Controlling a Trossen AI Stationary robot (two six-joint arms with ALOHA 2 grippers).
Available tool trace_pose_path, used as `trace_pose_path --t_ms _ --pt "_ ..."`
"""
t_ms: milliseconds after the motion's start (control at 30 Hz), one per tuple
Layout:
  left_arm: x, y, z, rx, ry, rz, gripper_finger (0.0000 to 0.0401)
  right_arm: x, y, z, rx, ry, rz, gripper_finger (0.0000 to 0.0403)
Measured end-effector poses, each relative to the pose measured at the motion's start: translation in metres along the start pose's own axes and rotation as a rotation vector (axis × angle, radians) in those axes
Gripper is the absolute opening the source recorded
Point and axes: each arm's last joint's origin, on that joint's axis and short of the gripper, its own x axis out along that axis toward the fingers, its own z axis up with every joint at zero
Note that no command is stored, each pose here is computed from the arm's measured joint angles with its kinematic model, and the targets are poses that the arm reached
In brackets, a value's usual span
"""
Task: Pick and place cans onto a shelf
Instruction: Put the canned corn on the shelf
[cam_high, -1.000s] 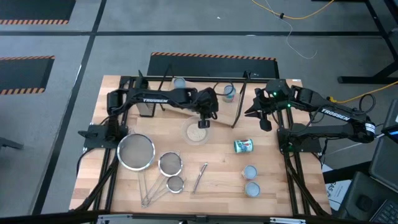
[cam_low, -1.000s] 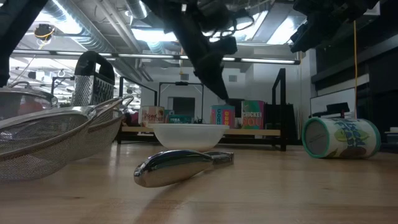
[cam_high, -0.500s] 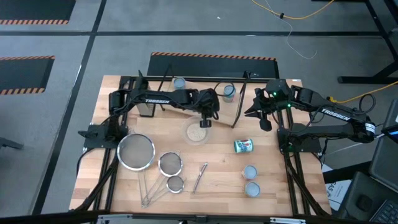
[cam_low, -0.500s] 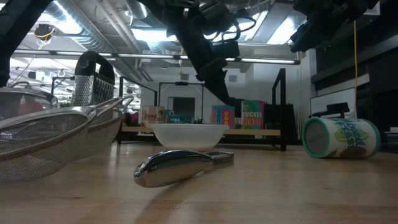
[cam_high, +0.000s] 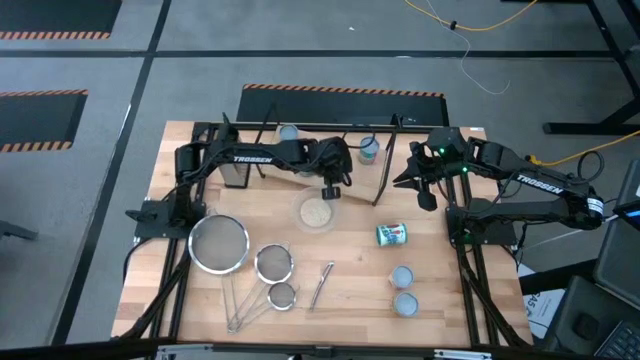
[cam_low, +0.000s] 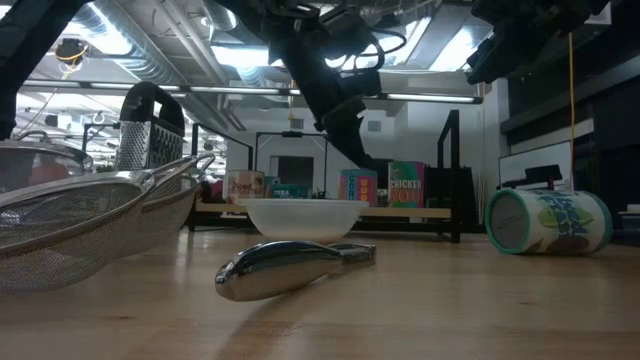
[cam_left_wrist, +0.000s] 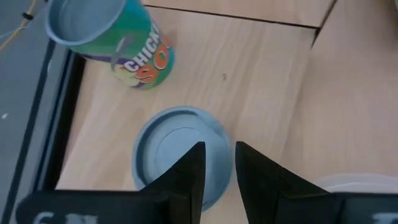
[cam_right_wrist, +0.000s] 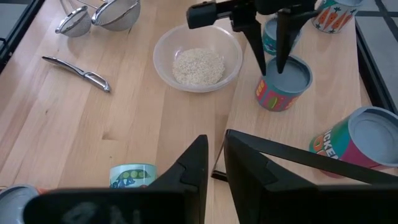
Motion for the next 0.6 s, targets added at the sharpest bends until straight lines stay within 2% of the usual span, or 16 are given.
trace_pose_path --t_ms 400,600 --pt "0.0019 -0.0014 -0.0044 0.006 0.042 -0.013 0.0079 0.0 -0.0001 0.0 -0.001 0.0 -0.001 0.0058" --pt "0.0019 -0.0018 -0.0057 0.008 0.055 -0.016 0.0037 0.0 -0.0001 0.0 0.0 0.0 -0.001 0.0058"
